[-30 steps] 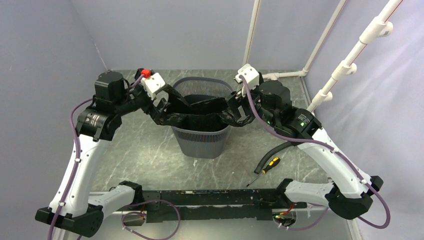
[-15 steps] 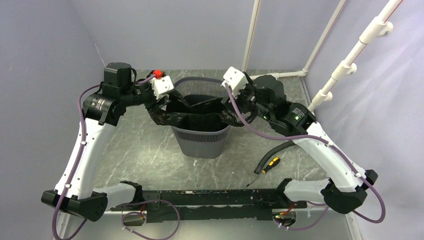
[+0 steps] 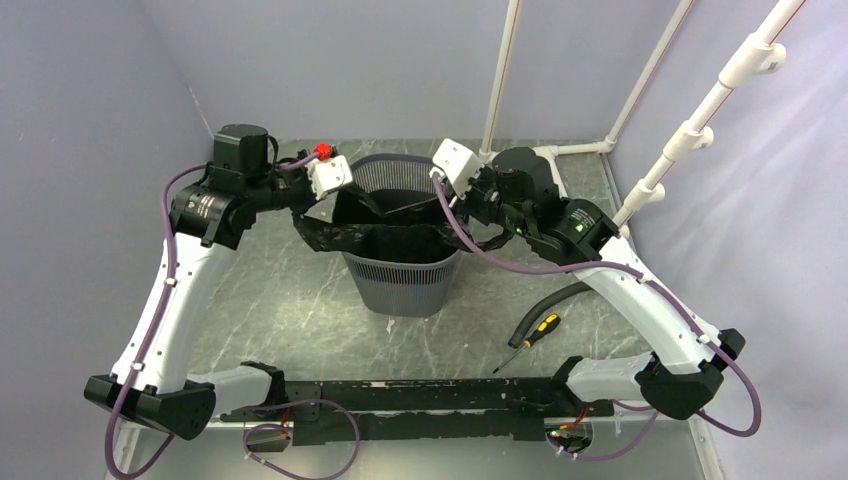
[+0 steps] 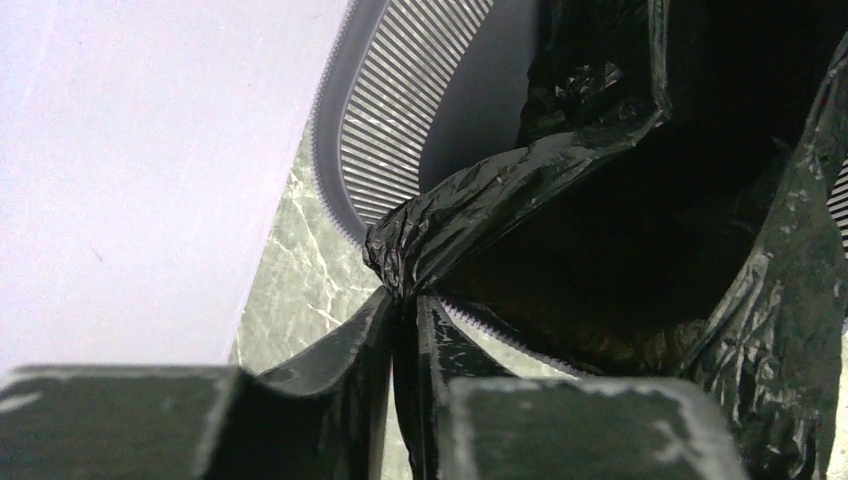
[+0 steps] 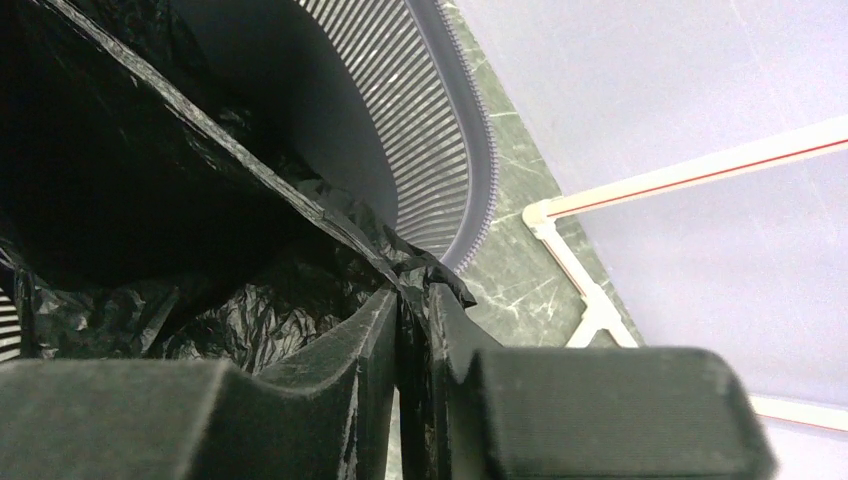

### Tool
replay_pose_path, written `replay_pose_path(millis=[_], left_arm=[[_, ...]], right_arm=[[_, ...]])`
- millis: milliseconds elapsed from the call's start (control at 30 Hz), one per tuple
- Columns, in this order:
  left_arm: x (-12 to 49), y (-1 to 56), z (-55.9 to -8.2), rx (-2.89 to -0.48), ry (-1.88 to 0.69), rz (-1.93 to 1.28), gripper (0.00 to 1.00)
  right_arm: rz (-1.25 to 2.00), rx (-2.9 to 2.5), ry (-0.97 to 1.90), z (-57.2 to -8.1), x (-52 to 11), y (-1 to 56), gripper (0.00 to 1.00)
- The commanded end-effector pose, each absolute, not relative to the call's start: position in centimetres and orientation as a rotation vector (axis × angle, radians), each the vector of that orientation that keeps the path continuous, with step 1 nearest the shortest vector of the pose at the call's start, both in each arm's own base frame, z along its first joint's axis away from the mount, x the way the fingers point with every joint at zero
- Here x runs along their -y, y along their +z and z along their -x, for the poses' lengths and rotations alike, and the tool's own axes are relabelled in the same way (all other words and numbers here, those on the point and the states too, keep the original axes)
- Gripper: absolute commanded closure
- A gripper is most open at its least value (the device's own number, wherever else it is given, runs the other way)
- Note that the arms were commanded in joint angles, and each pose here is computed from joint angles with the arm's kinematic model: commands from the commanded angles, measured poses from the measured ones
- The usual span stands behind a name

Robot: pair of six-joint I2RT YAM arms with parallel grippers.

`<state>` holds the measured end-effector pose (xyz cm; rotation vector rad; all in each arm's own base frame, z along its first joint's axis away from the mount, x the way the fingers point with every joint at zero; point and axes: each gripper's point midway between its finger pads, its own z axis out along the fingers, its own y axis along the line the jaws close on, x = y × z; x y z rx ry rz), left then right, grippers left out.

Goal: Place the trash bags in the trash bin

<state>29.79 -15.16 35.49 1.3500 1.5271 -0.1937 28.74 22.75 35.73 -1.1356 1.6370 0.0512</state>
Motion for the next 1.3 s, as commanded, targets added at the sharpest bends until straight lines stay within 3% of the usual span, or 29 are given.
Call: replay_pose_path(millis=[0, 133, 933, 1267], left_arm=[[15.7, 36.4, -30.4, -1.487, -0.195, -1.327, 0.86], [15.7, 37.1, -31.4, -1.509, -0.198, -1.229, 0.95], [15.0, 34.7, -39.0, -1.735, -0.262, -1.033, 0.97], [15.2, 34.7, -41.3, -1.704, -0.301, -0.97, 0.95]], right_arm=[[1.031, -1.586, 0.038, -29.6, -22.4, 38.5, 0.85], [0.963, -1.59, 0.078, -30.2, -22.6, 38.6, 1.0], [0.69, -1.727, 0.28, -37.0, -20.8, 35.6, 1.0], [0.58, -1.778, 0.302, -39.0, -19.4, 34.0, 1.0]])
